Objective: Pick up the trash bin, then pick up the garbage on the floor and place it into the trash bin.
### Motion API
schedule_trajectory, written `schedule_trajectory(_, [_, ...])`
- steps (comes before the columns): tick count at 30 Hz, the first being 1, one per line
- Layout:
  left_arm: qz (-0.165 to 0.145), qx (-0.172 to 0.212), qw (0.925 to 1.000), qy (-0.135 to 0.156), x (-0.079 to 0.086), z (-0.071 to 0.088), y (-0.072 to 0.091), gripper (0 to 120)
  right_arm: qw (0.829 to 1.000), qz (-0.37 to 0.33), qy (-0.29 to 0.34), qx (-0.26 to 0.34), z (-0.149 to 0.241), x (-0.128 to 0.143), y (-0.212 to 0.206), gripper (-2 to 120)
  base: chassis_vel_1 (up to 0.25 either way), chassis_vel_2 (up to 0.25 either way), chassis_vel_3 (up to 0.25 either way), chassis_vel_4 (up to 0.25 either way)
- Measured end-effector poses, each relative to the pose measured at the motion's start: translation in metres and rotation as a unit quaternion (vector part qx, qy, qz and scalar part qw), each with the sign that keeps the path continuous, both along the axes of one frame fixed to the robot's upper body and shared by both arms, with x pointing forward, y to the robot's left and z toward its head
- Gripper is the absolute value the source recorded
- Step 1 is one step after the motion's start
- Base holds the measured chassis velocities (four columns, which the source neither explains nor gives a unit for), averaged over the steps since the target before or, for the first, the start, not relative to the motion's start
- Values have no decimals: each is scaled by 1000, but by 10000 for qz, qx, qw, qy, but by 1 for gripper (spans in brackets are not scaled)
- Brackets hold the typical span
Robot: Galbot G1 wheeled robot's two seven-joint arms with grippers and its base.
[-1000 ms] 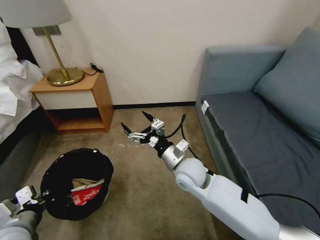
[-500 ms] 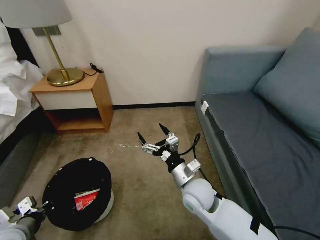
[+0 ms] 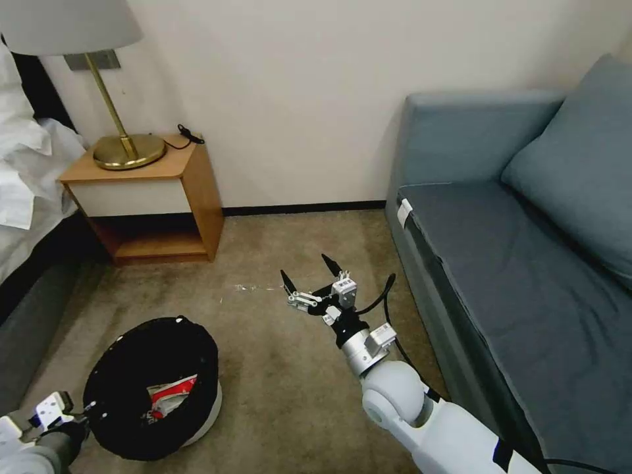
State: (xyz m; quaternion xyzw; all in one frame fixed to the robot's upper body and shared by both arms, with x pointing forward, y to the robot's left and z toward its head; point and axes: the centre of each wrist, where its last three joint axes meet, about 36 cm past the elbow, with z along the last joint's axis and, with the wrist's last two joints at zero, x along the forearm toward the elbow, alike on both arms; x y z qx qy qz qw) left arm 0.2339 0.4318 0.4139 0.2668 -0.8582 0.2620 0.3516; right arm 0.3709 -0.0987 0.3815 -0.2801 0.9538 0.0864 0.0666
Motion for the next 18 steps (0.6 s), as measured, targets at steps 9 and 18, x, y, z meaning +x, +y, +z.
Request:
schedule_trajectory(9, [36,45,10000,79,-2,-4,3,3,9999,-37,69,-128,-9,-2,-1,100,0,0,0,0])
schedule_trajectory(18, [34,170,9997,163,-3,-12,0,3,9997,-49,92,-206,-13,-5,-5,100,0,0,0,0])
